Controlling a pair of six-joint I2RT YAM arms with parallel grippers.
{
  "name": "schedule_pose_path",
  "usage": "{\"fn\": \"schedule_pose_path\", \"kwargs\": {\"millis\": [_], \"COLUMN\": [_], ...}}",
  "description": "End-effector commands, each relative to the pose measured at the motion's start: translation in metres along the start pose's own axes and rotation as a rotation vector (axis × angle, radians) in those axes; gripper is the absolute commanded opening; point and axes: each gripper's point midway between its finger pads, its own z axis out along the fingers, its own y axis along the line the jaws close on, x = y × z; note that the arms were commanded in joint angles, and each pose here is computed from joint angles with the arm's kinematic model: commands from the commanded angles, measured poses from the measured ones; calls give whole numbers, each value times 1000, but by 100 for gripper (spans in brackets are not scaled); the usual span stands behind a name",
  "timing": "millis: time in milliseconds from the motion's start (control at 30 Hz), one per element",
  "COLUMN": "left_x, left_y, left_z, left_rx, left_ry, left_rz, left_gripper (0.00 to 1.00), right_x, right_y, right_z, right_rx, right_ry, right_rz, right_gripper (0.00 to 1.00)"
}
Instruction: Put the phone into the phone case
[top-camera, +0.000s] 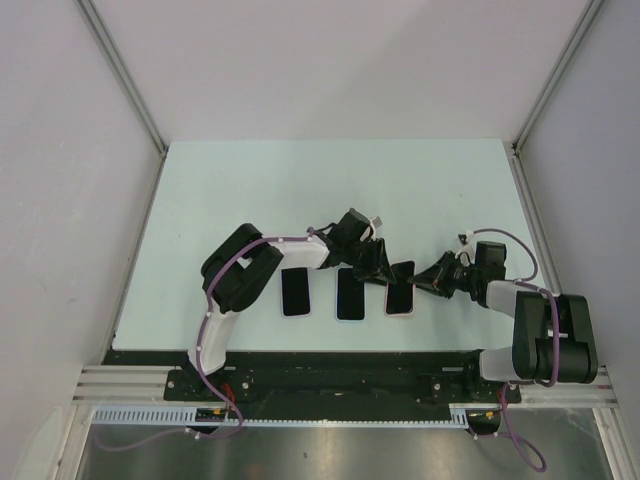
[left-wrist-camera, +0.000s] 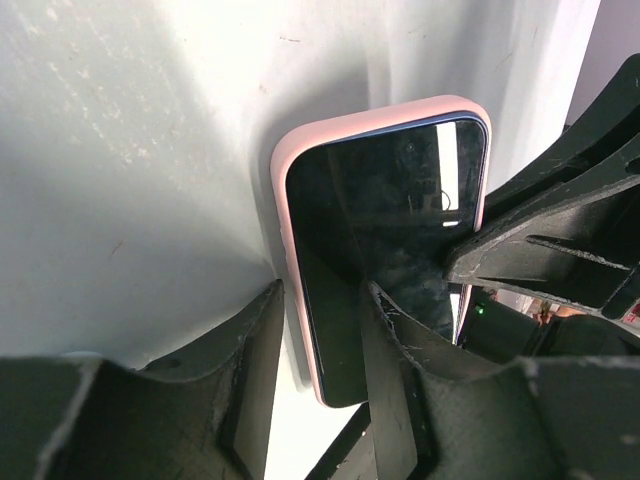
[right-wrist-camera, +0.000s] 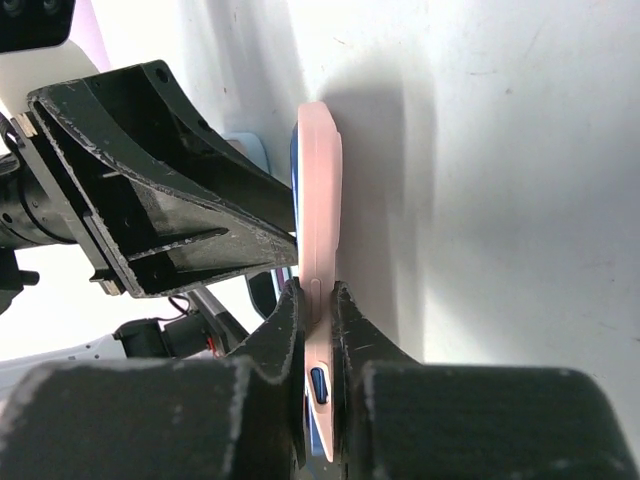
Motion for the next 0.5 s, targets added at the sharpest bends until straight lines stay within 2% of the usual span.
{"fn": "schedule_pose_path", "kwargs": {"millis": [0, 167, 267, 300, 400, 433, 467], "left_x": [11, 12, 11, 11, 10, 10, 9], "left_y": [12, 14, 12, 12, 8, 7, 5], "left_z": [4, 5, 4, 4, 2, 1, 0], "left_rx": [-43, -46, -42, -43, -35, -34, -31], "left_ry": [19, 21, 20, 19, 14, 13, 10], "left_rz": [-14, -17, -14, -15, -11, -10, -5], "left_gripper": [43, 43, 43, 43, 44, 44, 45], "right_x": [-13, -12, -12, -12, -11, -12, -12], "right_y": [7, 14, 11, 10, 8, 8, 9], "right_z": [-3, -3, -2, -1, -1, -1, -1], "right_rx": [19, -4, 9, 11, 15, 17, 13], "right_ry": [-36, -23, -17, -16, -14, -16, -19], "right_rz": [-59, -56, -51, -53, -55, -59, -62], "right_gripper": [0, 41, 44, 43, 16, 4, 0]}}
